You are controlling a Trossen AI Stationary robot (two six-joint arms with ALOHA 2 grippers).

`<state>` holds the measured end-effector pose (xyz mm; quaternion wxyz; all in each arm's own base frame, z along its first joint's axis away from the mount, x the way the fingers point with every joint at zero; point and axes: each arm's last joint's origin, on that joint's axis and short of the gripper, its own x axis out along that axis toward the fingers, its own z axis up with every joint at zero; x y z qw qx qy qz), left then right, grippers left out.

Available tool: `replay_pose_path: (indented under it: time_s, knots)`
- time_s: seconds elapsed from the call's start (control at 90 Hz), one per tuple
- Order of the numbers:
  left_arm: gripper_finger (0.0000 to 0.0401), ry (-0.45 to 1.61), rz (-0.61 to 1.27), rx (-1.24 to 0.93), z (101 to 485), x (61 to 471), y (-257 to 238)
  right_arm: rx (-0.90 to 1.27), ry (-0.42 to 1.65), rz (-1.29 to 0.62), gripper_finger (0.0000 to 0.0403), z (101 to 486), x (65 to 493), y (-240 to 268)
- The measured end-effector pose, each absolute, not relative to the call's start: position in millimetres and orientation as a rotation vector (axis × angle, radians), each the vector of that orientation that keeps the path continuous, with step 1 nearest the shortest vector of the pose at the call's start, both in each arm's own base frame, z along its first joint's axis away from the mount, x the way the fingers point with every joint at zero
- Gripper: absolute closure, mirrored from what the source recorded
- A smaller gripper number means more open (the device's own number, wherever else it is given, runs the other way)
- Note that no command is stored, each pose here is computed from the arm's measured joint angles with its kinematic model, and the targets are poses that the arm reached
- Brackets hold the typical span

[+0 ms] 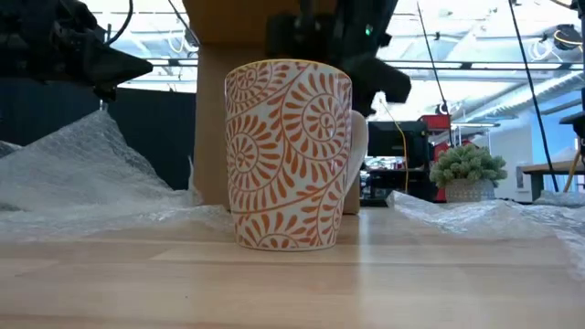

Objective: Wrap mug
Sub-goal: Wrap the red mug with the bubble wrap

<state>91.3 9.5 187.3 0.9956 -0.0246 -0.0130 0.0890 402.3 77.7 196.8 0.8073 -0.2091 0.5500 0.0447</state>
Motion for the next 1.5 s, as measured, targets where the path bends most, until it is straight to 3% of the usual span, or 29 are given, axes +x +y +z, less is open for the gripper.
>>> replay_pose_path:
  time_s: [0.144,0.322,0.378,0.733,1.067,1.5]
  knots:
    - [0.0401,-0.026,0.178,-0.047,187,91,9,-0.465,1.173,0.106,0.0264,197,403,78]
    - [0.0401,-0.025,0.178,-0.047,187,91,9,-0.467,1.188,0.113,0.0374,196,401,77]
    - [0.0401,-0.026,0.178,-0.048,187,91,9,-0.483,1.196,0.114,0.0390,195,401,77]
    - [0.0401,-0.026,0.178,-0.048,187,91,9,-0.337,1.132,0.036,0.0397,256,364,94]
    - [0.0401,-0.026,0.178,-0.048,187,91,10,-0.117,1.298,-0.139,0.0397,303,287,115]
    - [0.0401,-0.026,0.178,-0.051,187,91,10,0.192,1.414,-0.337,0.0398,263,220,122]
